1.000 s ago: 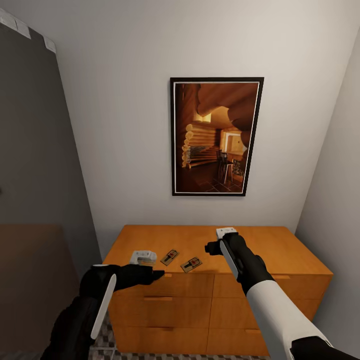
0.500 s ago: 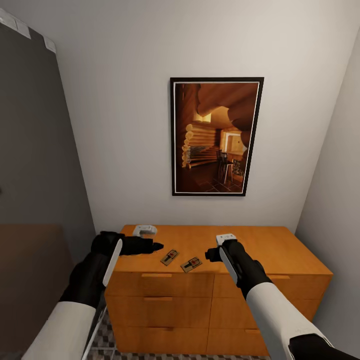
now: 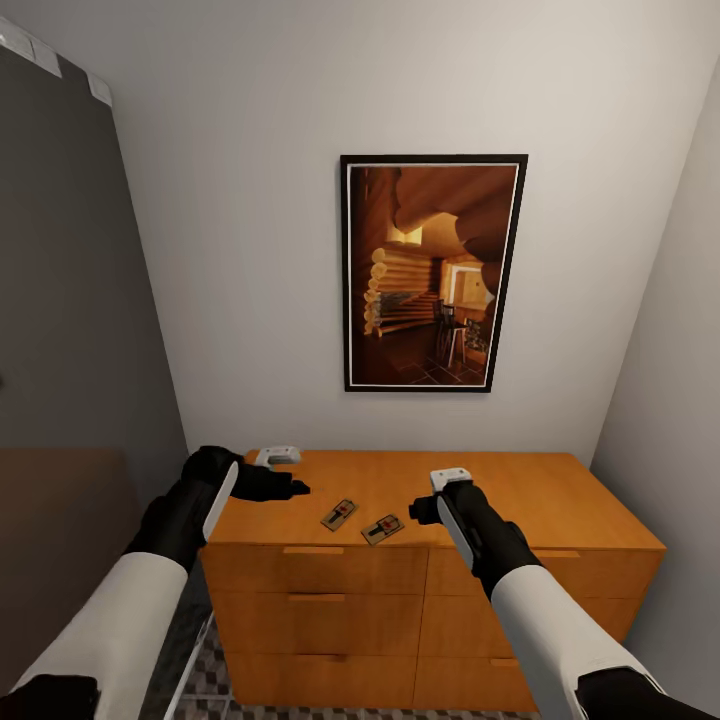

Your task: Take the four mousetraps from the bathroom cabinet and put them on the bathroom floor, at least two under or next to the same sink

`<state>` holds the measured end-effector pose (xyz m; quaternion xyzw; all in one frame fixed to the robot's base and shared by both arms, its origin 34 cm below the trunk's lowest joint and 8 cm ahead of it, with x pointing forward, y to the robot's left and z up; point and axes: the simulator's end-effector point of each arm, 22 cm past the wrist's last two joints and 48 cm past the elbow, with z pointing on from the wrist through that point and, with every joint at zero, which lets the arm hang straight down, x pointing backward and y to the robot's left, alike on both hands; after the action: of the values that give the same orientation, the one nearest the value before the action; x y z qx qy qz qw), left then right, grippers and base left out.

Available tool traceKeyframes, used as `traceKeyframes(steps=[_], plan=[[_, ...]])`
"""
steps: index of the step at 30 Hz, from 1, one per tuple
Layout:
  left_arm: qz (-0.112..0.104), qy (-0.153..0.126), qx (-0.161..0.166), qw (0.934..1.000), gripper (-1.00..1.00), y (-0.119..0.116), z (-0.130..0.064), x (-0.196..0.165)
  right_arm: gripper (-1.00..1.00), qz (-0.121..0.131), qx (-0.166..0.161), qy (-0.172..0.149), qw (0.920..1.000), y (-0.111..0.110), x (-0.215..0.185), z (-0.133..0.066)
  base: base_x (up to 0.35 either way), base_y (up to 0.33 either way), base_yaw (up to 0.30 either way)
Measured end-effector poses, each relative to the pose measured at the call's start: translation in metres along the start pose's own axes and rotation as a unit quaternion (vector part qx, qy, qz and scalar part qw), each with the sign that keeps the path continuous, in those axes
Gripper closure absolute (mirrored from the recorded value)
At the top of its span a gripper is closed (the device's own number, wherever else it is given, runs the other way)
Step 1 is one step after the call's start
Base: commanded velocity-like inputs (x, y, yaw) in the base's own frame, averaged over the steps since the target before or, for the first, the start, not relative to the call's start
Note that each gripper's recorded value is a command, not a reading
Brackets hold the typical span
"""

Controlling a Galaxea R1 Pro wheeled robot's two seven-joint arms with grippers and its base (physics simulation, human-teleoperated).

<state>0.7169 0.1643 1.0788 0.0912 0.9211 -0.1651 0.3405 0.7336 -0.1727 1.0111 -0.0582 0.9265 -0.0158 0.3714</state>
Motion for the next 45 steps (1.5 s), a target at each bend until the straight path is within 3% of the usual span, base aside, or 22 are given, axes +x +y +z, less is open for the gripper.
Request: traceKeyframes(steps=[7,13,45], plan=[[-0.015,0.029,-0.031,0.9990,-1.00,0.038,0.004,0.015,-1.00,0.000,-0.001,-0.001,1.0000,0.001,-0.001,0.000,0.000,0.000,0.000],[-0.021,0.036,-0.042,0.9982,-1.00,0.053,0.003,0.020,-1.00,0.000,-0.001,-0.001,1.0000,0.000,0.000,0.000,0.000,0.000,0.000],[-0.030,0.038,-0.043,0.9979,-1.00,0.059,0.002,0.022,-1.00,0.001,-0.003,0.000,1.0000,-0.004,0.001,0.001,0.000,0.000,0.000]])
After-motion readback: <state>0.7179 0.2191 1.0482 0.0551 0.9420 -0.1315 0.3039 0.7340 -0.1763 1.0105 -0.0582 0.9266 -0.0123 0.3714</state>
